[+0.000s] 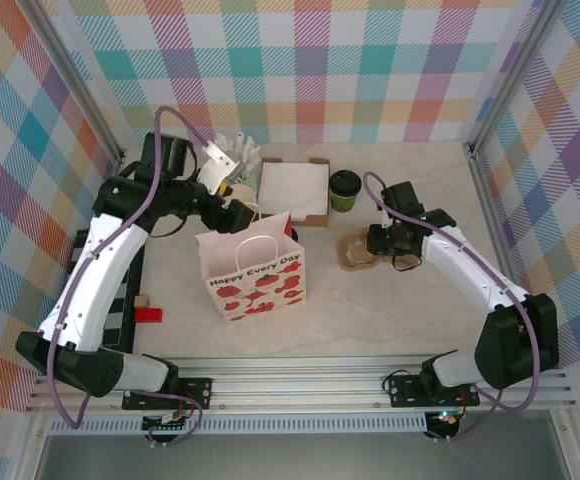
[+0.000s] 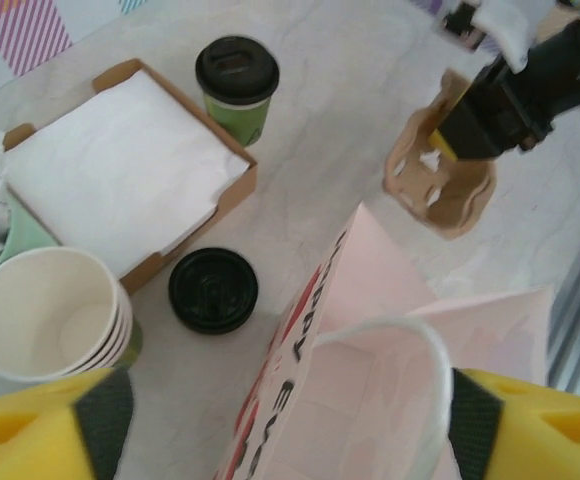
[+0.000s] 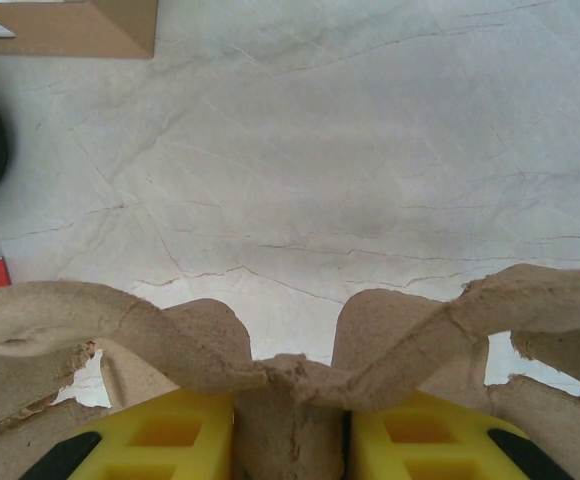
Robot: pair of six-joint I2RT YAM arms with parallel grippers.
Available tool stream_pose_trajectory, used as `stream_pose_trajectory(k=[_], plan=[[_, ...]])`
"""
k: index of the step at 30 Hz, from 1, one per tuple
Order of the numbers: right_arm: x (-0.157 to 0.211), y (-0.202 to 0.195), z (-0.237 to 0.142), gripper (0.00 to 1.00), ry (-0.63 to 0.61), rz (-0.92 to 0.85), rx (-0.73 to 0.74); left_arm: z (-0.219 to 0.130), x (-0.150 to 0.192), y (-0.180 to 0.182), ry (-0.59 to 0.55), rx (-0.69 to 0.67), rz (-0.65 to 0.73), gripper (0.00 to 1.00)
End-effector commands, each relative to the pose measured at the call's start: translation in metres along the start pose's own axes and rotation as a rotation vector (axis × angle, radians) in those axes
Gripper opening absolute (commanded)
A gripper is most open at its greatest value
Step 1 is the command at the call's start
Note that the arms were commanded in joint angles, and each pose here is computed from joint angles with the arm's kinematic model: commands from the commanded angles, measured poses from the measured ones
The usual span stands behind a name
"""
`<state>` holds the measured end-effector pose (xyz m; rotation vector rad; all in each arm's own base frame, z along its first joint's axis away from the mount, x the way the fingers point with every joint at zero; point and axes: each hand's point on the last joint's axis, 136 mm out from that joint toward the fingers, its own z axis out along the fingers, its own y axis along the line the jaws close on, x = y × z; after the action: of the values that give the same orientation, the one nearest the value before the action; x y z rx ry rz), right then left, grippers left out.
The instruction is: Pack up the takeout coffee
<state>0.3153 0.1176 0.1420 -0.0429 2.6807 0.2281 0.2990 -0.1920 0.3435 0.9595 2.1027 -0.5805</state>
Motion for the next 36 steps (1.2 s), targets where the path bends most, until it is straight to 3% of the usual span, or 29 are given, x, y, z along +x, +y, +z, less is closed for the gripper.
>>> stream_pose_trajectory(k=[1, 6, 8, 9, 11, 14, 17, 24, 28, 36], plan=[[-0.001, 0.004, -0.012, 0.28, -0.018, 0.025, -0.031, 0.002, -0.006, -0.013, -0.004, 0.081, 0.037, 0.67], [-0.003, 0.007, -0.015, 0.28, -0.022, 0.015, -0.041, 0.014, 0.009, -0.008, 0.081, 0.087, -0.003, 0.49], [-0.005, 0.008, -0.017, 0.27, -0.026, 0.012, -0.046, 0.013, 0.008, -0.006, 0.079, 0.077, -0.003, 0.34], [-0.007, 0.009, -0.018, 0.27, -0.031, 0.012, -0.055, 0.013, 0.004, -0.004, 0.066, 0.063, -0.011, 0.28], [-0.009, 0.013, -0.02, 0.27, -0.036, 0.012, -0.074, 0.011, -0.005, -0.001, 0.026, 0.039, -0.042, 0.26], [-0.009, 0.018, -0.02, 0.27, -0.048, 0.0, -0.106, 0.011, -0.026, 0.01, -0.078, -0.032, -0.199, 0.2], [-0.008, 0.019, -0.017, 0.26, -0.041, 0.0, -0.114, 0.014, -0.024, 0.014, -0.089, -0.129, -0.317, 0.01], [-0.008, 0.023, -0.013, 0.26, -0.028, -0.013, -0.127, 0.015, -0.008, 0.009, -0.115, -0.289, -0.635, 0.0], [-0.01, 0.026, -0.014, 0.26, -0.023, -0.021, -0.138, 0.022, -0.007, -0.009, -0.113, -0.215, -0.681, 0.0], [-0.013, 0.025, -0.03, 0.26, -0.02, -0.027, -0.128, 0.033, 0.008, -0.002, -0.041, -0.265, -0.744, 0.0]])
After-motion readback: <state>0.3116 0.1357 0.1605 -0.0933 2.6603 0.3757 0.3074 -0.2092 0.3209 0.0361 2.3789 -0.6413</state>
